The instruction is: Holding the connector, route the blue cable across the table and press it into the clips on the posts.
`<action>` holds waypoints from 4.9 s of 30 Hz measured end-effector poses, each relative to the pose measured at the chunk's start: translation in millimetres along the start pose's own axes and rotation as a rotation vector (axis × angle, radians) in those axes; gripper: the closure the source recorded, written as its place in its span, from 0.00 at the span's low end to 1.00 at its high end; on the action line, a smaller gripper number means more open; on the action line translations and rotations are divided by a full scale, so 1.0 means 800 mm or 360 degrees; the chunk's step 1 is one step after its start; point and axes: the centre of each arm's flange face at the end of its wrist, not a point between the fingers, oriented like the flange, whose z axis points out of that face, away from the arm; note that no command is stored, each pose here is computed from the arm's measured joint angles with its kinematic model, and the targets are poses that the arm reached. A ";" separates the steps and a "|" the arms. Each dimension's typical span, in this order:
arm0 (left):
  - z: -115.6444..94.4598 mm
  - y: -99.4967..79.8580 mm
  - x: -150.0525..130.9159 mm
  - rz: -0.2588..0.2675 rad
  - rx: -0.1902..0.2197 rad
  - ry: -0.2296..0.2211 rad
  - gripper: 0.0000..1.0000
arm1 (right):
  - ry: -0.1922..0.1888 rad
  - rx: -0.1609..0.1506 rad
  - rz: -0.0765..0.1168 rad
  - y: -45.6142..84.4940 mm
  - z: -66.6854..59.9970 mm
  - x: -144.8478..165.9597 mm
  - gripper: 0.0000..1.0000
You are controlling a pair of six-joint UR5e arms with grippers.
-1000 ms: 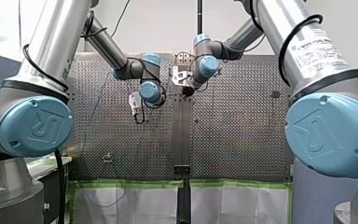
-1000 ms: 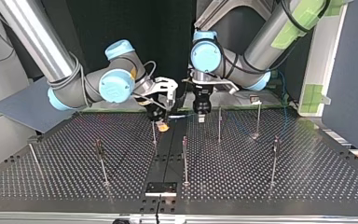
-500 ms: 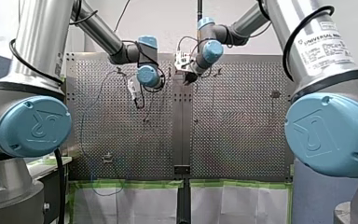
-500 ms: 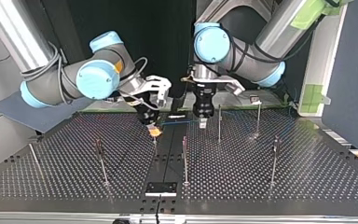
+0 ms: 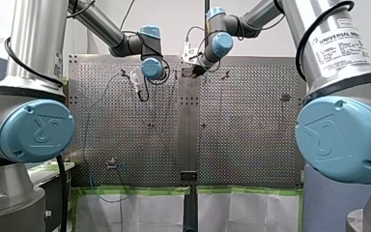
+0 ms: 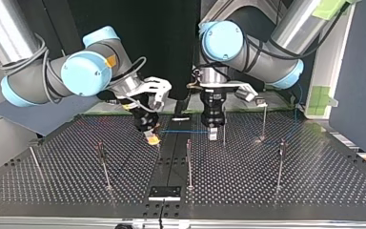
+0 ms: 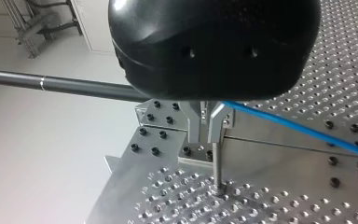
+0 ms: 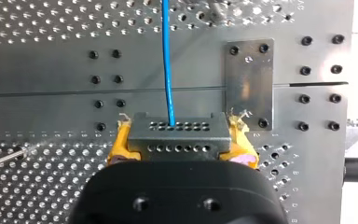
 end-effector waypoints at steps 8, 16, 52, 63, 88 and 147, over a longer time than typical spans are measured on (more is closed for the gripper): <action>0.015 0.001 -0.001 0.0006 0.0065 0.0009 0.86 | 0.0050 0.0004 0.0056 0.011 0.006 0.010 1.00; 0.040 0.006 0.020 0.0034 0.0049 0.0042 0.86 | 0.0055 0.0038 0.0064 0.015 0.010 0.010 1.00; 0.153 0.033 0.028 0.0028 0.0063 0.0053 0.78 | 0.0149 -0.0035 0.0093 0.080 0.061 0.041 1.00; 0.141 0.026 0.036 0.0035 0.0058 0.0143 0.09 | 0.0099 -0.0076 0.0084 0.095 0.065 0.031 1.00; 0.074 0.016 0.041 0.0127 -0.0057 0.0396 0.00 | 0.0041 -0.0196 0.0046 0.107 0.060 0.025 1.00; 0.027 -0.132 -0.049 0.0189 0.0128 0.0203 0.00 | 0.0046 -0.0239 0.0061 0.129 0.059 0.029 1.00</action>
